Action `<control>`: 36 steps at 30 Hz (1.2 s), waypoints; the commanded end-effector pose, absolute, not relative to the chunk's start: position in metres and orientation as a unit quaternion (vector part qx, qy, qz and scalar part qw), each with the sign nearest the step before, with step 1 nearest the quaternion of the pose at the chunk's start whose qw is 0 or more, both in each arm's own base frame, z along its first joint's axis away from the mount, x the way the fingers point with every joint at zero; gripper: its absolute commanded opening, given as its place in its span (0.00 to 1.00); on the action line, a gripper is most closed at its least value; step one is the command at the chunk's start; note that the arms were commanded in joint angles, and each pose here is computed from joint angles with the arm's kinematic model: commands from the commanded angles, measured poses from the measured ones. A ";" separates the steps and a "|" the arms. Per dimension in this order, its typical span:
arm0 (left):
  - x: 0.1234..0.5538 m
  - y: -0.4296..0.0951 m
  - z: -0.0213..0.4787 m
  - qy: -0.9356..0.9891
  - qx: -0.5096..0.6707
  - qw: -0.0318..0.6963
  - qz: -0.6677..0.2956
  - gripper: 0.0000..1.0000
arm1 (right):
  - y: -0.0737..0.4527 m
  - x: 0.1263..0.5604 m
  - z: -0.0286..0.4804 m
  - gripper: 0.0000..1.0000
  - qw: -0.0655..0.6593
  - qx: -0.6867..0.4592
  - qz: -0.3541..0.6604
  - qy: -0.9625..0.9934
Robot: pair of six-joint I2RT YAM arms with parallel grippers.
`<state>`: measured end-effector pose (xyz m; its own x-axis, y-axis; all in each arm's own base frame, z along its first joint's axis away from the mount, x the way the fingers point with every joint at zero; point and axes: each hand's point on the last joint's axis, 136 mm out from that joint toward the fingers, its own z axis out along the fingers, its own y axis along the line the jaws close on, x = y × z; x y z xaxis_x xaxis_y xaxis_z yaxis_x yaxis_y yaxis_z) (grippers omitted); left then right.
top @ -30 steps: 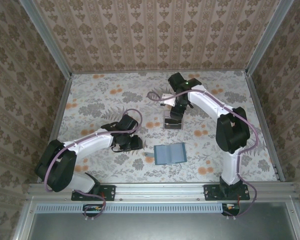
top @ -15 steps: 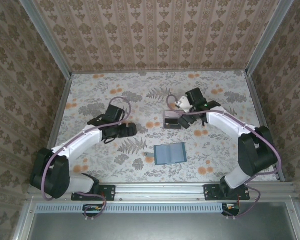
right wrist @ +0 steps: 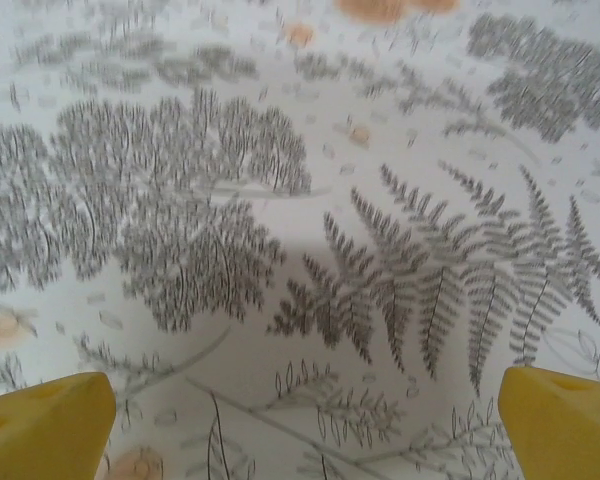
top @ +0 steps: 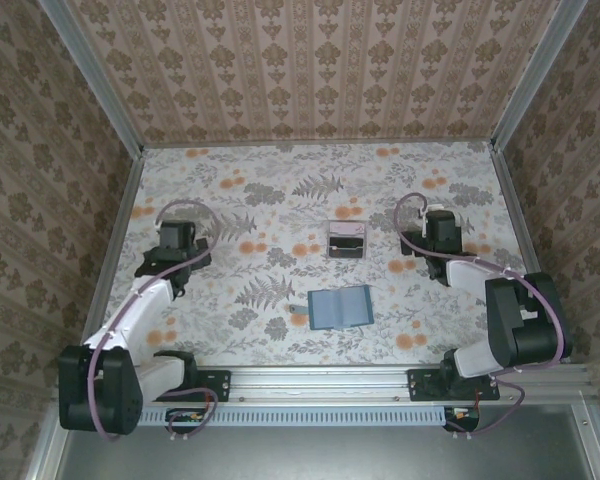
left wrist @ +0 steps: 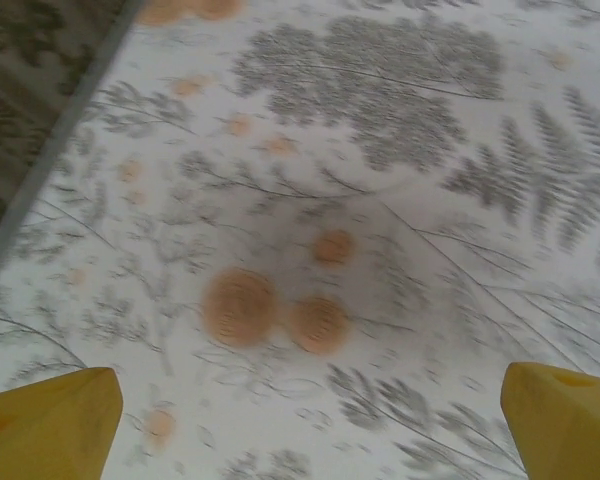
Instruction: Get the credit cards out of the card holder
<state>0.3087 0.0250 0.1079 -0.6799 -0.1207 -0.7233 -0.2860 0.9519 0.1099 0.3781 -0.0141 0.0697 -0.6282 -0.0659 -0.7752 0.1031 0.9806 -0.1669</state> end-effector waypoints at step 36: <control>0.398 0.005 0.095 0.817 0.016 0.573 0.062 1.00 | -0.016 0.397 0.100 1.00 0.578 0.059 -0.053 0.812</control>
<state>0.3908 0.0060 0.0808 -0.3926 0.0739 -0.9167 -0.0436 0.9941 0.0988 0.3955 -0.0163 0.0959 -0.3515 0.0160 -0.9360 0.1579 0.9865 -0.0424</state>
